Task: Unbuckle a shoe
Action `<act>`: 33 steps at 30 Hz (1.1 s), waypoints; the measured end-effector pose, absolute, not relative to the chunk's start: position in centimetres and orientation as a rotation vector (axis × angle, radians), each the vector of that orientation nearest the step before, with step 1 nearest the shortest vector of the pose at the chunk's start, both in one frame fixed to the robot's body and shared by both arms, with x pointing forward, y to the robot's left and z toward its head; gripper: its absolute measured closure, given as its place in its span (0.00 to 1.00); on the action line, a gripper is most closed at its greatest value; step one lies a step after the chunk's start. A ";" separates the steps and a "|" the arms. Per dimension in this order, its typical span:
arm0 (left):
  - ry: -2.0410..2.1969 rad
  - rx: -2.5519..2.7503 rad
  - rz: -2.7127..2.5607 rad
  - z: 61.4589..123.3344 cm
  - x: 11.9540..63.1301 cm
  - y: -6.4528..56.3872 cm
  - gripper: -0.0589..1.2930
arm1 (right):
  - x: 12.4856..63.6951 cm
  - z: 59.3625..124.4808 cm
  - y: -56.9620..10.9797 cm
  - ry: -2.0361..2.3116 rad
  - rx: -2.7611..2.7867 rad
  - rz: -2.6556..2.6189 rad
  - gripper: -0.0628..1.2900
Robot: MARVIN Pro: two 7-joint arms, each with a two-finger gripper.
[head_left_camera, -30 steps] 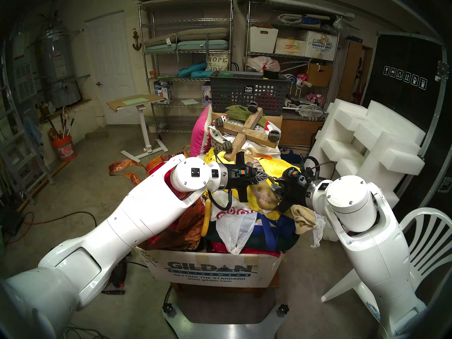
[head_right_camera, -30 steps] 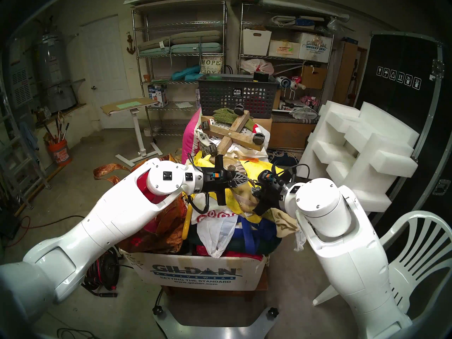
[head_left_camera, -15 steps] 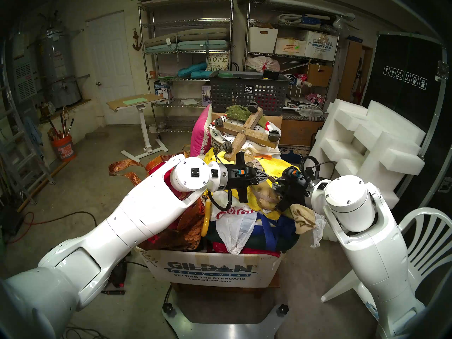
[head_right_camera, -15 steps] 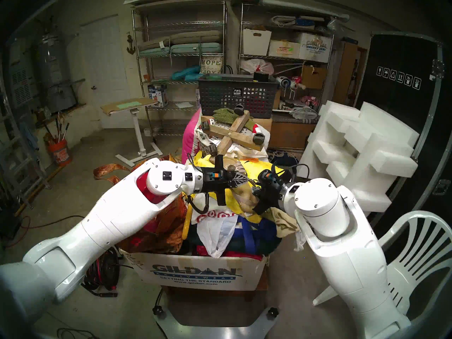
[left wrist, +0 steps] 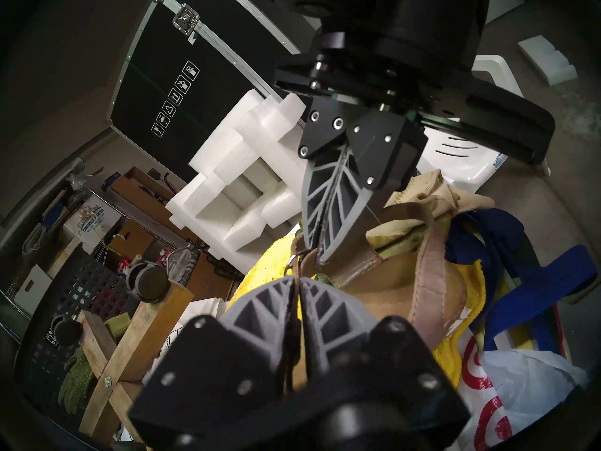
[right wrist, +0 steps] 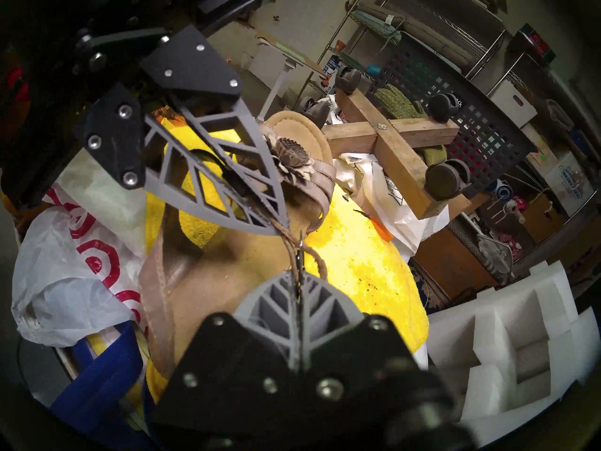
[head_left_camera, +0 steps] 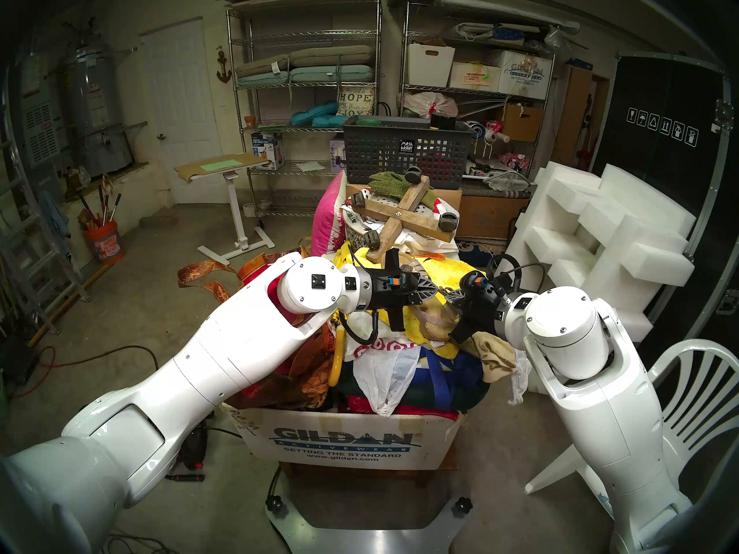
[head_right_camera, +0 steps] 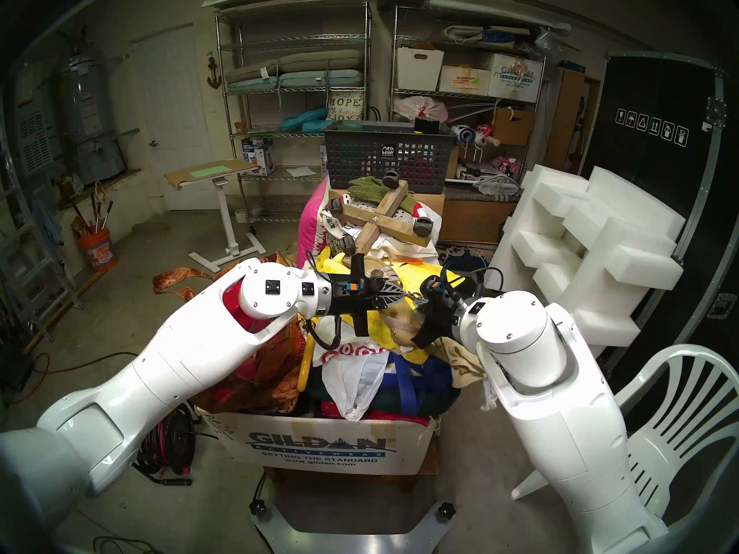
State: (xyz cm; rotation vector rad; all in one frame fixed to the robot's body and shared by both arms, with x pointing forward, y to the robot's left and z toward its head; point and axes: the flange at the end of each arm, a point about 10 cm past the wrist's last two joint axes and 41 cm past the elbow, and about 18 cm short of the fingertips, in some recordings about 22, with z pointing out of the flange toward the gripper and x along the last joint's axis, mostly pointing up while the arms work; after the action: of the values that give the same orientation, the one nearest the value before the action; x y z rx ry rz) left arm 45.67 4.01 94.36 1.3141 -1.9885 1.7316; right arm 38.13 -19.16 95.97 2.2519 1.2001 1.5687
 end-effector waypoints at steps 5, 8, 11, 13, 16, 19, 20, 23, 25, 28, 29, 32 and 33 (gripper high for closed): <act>-1.987 1.317 1.735 94.4 45.7 4.1 0.82 | 38.2 96.0 -19.1 1.194 2.254 1.573 0.97; -1.986 1.322 1.737 94.4 45.7 4.1 0.82 | 38.2 96.0 -19.1 1.192 2.255 1.576 0.97; -1.985 1.328 1.737 94.4 45.8 4.2 0.82 | 38.2 96.0 -19.1 1.191 2.256 1.578 0.97; -1.984 1.333 1.737 94.4 45.8 4.2 0.82 | 38.2 96.0 -19.1 1.189 2.257 1.580 0.97; -1.986 1.339 1.736 94.3 45.8 4.4 0.82 | 38.2 96.0 -19.1 1.189 2.259 1.581 0.97; -1.988 1.343 1.734 94.3 45.8 4.6 0.82 | 38.2 96.0 -19.1 1.188 2.260 1.582 0.97; -1.989 1.346 1.733 94.3 45.8 4.6 0.82 | 38.2 96.0 -19.1 1.187 2.260 1.582 0.97; -1.991 1.352 1.731 94.2 45.9 4.9 0.79 | 38.3 95.9 -19.2 1.183 2.261 1.582 0.97; -1.992 1.355 1.729 94.1 45.9 5.0 0.79 | 38.3 95.9 -19.2 1.181 2.261 1.583 0.97; -1.992 1.357 1.728 94.1 45.9 5.1 0.79 | 38.3 95.9 -19.2 1.180 2.261 1.584 0.97; -1.992 1.356 1.728 94.1 45.9 5.2 0.83 | 38.3 95.9 -19.2 1.180 2.261 1.585 0.97; -1.993 1.353 1.728 94.1 45.9 5.2 0.94 | 38.3 95.9 -19.2 1.181 2.261 1.586 0.97; -1.993 1.351 1.728 94.1 45.9 5.3 0.96 | 38.3 95.9 -19.2 1.181 2.261 1.587 0.97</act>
State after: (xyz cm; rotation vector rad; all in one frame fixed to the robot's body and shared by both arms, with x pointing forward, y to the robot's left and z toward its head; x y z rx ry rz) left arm 45.85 5.27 94.11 1.3507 -1.9934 1.7284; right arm 38.32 -19.20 95.93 2.2614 1.1809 1.5871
